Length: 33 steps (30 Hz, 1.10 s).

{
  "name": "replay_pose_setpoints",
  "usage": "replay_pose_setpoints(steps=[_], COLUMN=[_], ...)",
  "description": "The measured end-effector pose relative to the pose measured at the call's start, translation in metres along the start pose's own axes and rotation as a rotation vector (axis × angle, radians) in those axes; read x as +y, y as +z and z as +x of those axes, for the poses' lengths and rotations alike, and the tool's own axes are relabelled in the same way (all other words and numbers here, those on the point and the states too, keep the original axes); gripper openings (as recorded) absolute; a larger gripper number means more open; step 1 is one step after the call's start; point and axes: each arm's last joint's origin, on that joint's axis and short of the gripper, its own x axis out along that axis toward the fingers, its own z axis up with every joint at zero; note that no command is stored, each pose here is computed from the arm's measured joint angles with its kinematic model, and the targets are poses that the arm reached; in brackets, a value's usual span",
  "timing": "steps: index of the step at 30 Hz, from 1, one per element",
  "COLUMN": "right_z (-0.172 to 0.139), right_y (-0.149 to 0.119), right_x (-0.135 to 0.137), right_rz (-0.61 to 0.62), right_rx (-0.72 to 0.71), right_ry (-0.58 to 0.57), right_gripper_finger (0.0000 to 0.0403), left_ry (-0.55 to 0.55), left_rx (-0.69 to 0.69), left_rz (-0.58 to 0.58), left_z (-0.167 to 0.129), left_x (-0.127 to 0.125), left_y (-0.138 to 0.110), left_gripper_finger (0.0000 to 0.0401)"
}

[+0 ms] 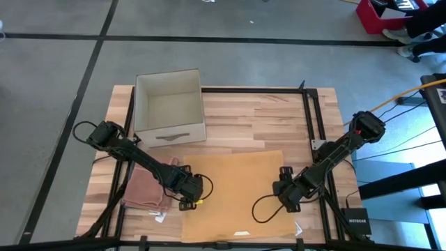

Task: Fold towel
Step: Fold the yellow towel

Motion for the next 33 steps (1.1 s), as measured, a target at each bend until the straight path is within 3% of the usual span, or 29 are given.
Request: replay_pose_setpoints(steps=[6, 11, 20, 25, 33], right_z=[0.005, 0.017, 0.023, 0.023, 0.024], right_y=[-0.006, -0.014, -0.019, -0.019, -0.02], right_x=[-0.008, -0.011, -0.015, -0.015, -0.015], right_rz=[-0.037, -0.011, -0.001, -0.001, -0.009], right_rx=[-0.009, -0.034, -0.033, -0.035, -0.045], right_ry=[-0.093, -0.029, -0.042, -0.045, -0.062], right_gripper_finger=[0.0298, 0.0298, 0.0291, 0.0242, 0.0141], left_ry=[0.0, 0.0, 0.002, 0.006, 0.015], left_rx=[0.0, 0.0, -0.001, 0.002, 0.013], left_rz=[0.0, 0.002, 0.018, 0.017, 0.016], left_z=[0.0, 0.0, 0.0, 0.001, 0.005], left_x=[0.0, 0.0, -0.002, -0.001, 0.004], left_y=[0.0, 0.0, -0.001, -0.002, -0.008], left_gripper_finger=[0.0269, 0.0269, 0.0266, 0.0227, 0.0122])
